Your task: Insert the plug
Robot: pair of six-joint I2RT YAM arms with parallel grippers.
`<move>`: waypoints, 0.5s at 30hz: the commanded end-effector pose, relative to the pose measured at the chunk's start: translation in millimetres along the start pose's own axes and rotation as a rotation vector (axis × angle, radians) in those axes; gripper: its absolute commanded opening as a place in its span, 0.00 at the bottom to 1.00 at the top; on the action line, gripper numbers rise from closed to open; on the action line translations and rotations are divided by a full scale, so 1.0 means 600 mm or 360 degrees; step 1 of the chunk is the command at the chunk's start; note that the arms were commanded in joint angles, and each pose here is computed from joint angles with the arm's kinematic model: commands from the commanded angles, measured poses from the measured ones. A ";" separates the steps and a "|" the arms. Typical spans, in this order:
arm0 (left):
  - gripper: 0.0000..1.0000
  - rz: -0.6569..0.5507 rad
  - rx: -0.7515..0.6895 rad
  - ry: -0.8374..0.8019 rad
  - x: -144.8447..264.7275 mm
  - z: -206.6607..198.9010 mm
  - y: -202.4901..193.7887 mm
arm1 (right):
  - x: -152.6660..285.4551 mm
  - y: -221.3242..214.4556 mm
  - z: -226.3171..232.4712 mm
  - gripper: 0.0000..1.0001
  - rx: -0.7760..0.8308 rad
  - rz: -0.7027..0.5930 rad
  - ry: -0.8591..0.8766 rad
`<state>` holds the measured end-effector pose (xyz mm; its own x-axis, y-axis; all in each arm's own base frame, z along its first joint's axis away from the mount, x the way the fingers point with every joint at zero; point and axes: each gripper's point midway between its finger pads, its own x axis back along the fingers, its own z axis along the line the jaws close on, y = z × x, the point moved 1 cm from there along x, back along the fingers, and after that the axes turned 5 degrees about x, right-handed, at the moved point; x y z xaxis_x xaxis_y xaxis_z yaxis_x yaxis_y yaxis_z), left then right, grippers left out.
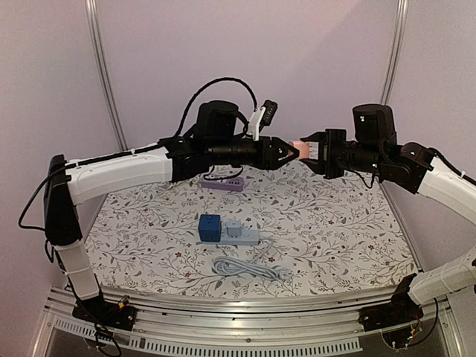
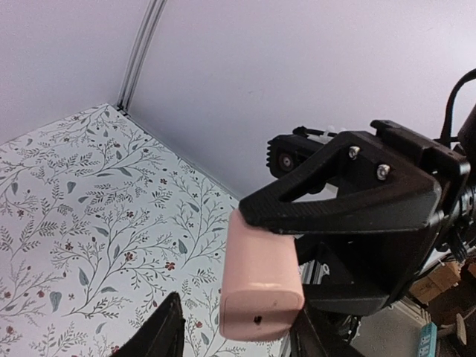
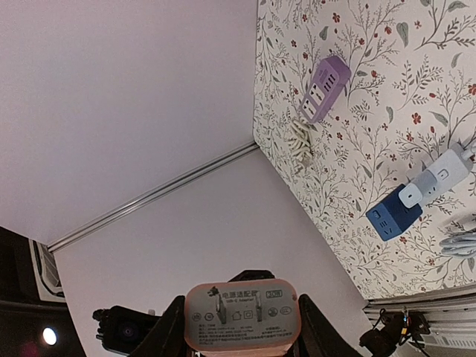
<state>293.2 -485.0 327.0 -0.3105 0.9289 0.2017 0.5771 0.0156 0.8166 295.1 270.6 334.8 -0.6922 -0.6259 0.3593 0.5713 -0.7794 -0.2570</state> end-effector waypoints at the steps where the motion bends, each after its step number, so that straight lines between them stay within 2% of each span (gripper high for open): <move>1: 0.49 0.0069 -0.0008 -0.0009 -0.014 -0.012 -0.016 | 0.023 0.001 0.022 0.00 -0.0024 -0.0035 0.0069; 6: 0.52 0.0061 -0.0023 -0.0017 -0.018 -0.013 -0.012 | 0.024 0.001 0.025 0.00 -0.0022 -0.0036 0.0077; 11: 0.72 0.0044 -0.0061 -0.0024 -0.015 -0.016 -0.007 | 0.023 -0.002 0.024 0.00 -0.0027 -0.0019 0.0070; 15: 0.76 0.0040 -0.0097 -0.0044 -0.011 -0.021 -0.006 | 0.021 -0.006 0.022 0.00 -0.0023 0.0003 0.0060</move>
<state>291.6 -490.1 331.2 -0.3004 0.9315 0.2050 0.5576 -0.0029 0.8301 293.9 265.6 339.9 -0.7068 -0.6154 0.3488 0.5565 -0.7881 -0.2630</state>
